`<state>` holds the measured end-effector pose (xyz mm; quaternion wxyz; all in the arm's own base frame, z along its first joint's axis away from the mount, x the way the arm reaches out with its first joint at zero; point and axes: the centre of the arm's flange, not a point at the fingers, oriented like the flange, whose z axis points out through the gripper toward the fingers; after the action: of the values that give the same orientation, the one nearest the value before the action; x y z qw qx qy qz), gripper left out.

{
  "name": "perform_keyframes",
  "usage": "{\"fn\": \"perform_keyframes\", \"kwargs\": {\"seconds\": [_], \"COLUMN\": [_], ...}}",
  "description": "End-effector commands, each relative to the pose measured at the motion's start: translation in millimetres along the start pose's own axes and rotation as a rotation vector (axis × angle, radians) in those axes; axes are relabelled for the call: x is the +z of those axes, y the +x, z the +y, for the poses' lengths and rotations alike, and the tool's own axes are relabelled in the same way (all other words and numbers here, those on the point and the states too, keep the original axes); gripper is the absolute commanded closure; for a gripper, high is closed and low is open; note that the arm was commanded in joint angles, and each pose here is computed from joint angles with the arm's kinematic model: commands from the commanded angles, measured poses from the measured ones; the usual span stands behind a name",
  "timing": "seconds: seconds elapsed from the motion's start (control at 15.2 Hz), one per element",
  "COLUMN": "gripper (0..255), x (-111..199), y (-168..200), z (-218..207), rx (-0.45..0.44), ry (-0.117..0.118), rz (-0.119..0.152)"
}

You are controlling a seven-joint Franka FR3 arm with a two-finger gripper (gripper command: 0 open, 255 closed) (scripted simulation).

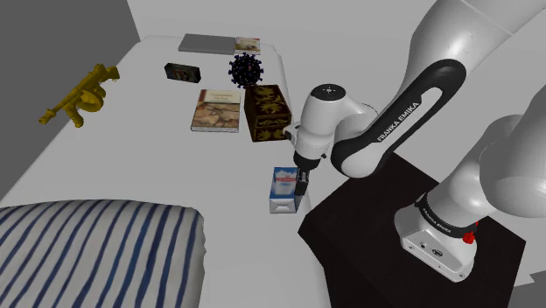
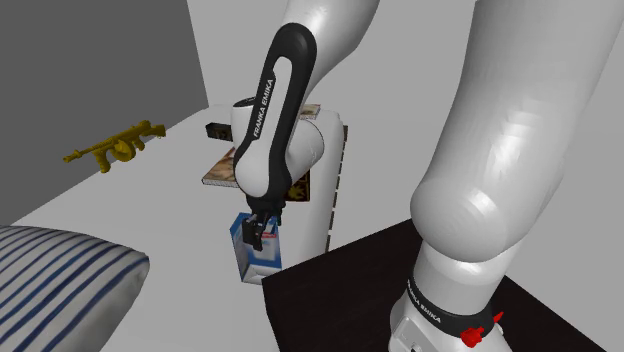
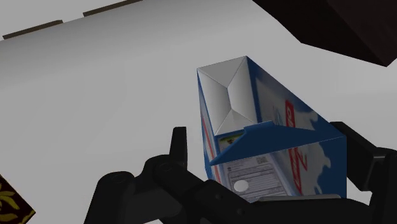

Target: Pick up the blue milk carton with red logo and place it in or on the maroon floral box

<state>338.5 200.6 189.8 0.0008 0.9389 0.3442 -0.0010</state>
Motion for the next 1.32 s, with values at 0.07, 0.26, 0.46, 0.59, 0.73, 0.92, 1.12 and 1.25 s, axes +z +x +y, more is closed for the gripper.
{"fn": "perform_keyframes", "kwargs": {"seconds": [0.07,0.26,0.46,0.59,0.73,0.92,1.12,1.25], "gripper": [0,255,255,255,255,255,255,255], "x": [0,0,0,0,0,-5,-21,-31], "y": [0,0,0,0,0,0,0,0], "z": [0,0,0,0,0,0,0,0], "rx": [0.000,0.000,0.000,0.000,0.000,0.000,0.000,0.000], "ry": [0.000,0.000,0.000,0.000,0.000,0.000,0.000,0.000], "rz": [0.000,0.000,0.000,0.000,0.000,0.000,0.000,0.000]}}
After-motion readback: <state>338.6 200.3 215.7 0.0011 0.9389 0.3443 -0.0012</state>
